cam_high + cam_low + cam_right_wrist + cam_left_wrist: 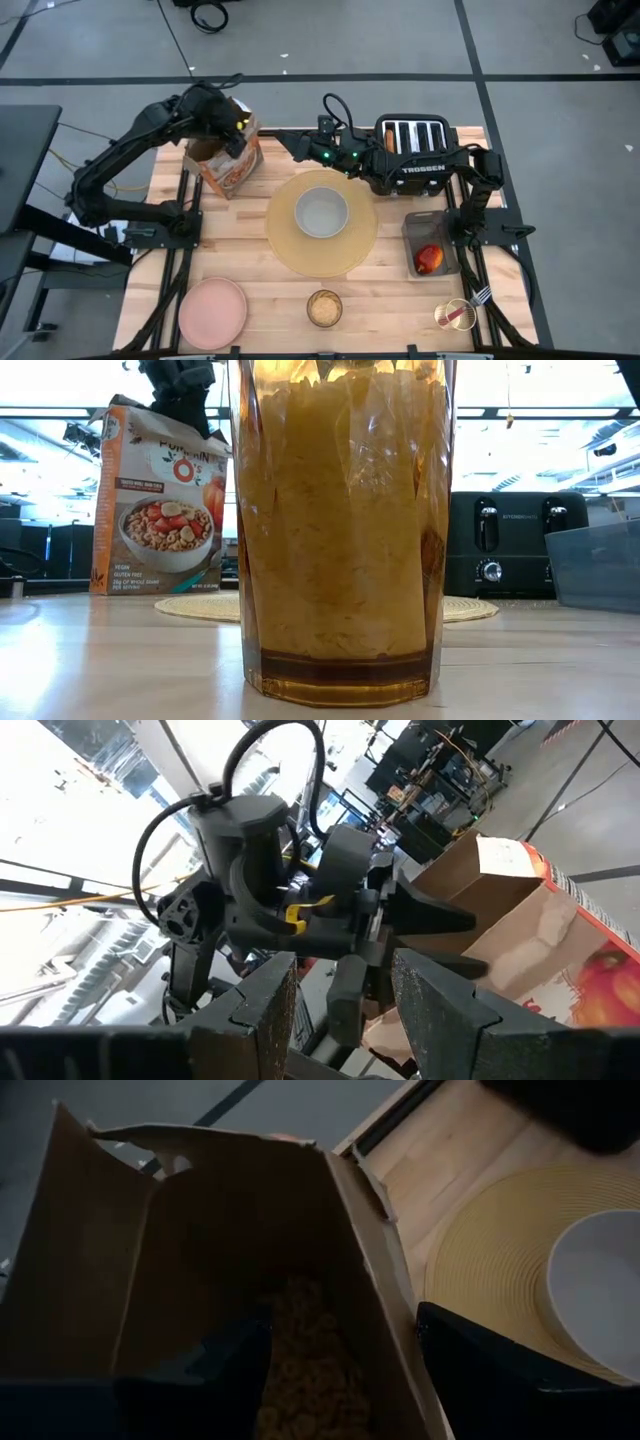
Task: Arrange a breakfast setting
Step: Pour the cereal from the brown cereal box into the gray bowl
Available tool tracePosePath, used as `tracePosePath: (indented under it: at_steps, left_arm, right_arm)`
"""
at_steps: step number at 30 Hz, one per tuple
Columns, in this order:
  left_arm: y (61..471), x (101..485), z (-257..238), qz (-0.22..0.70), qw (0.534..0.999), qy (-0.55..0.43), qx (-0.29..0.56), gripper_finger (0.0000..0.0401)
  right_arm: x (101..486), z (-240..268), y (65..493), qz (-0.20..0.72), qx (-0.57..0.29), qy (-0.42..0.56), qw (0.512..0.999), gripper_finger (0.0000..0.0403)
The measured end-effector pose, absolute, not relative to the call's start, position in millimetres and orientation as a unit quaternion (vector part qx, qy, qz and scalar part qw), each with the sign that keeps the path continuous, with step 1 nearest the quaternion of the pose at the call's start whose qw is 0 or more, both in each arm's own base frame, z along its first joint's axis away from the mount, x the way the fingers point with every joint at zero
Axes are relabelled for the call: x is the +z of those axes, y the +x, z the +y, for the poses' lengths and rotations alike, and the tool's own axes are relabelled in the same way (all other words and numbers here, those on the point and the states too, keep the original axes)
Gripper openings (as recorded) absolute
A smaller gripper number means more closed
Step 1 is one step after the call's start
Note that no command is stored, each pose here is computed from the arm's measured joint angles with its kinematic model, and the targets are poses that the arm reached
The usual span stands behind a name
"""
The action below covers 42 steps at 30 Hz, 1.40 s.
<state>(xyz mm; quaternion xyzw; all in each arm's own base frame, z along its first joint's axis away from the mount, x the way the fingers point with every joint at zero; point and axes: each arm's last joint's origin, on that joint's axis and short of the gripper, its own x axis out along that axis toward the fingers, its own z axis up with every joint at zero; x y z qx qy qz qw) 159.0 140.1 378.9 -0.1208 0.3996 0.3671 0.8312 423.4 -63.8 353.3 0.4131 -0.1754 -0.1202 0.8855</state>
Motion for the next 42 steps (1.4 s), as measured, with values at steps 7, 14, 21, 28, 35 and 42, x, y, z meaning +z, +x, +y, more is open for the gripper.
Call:
tracePosePath:
  at_steps: [7, 14, 21, 28, 35, 42]
  left_arm:
    - [160.7, 383.3, 133.9, 0.394, 0.839, -0.125, 0.353, 0.0252]
    - [159.2, 406.3, 122.7, 0.368, 0.855, -0.124, 0.342, 0.0252]
    - [166.0, 388.2, 124.4, 0.398, 0.841, -0.150, 0.335, 0.0245]
    - [174.7, 356.6, 135.4, 0.451, 0.809, -0.171, 0.336, 0.0198]
    - [176.5, 348.9, 137.0, 0.476, 0.807, -0.147, 0.318, 0.0109]
    - [176.0, 349.0, 137.4, 0.479, 0.805, -0.137, 0.323, 0.0011]
  right_arm:
    - [353.3, -63.7, 423.4, -0.175, -0.120, 0.413, 0.886, 0.0174]
    - [353.3, -63.7, 423.4, -0.175, -0.120, 0.413, 0.886, 0.0174]
    - [353.3, -63.7, 423.4, -0.175, -0.120, 0.413, 0.886, 0.0174]
    - [353.5, -63.7, 423.3, -0.175, -0.119, 0.413, 0.886, 0.0174]
    - [353.5, -63.7, 423.3, -0.175, -0.119, 0.413, 0.886, 0.0174]
    - [353.5, -63.6, 423.3, -0.175, -0.119, 0.413, 0.886, 0.0174]
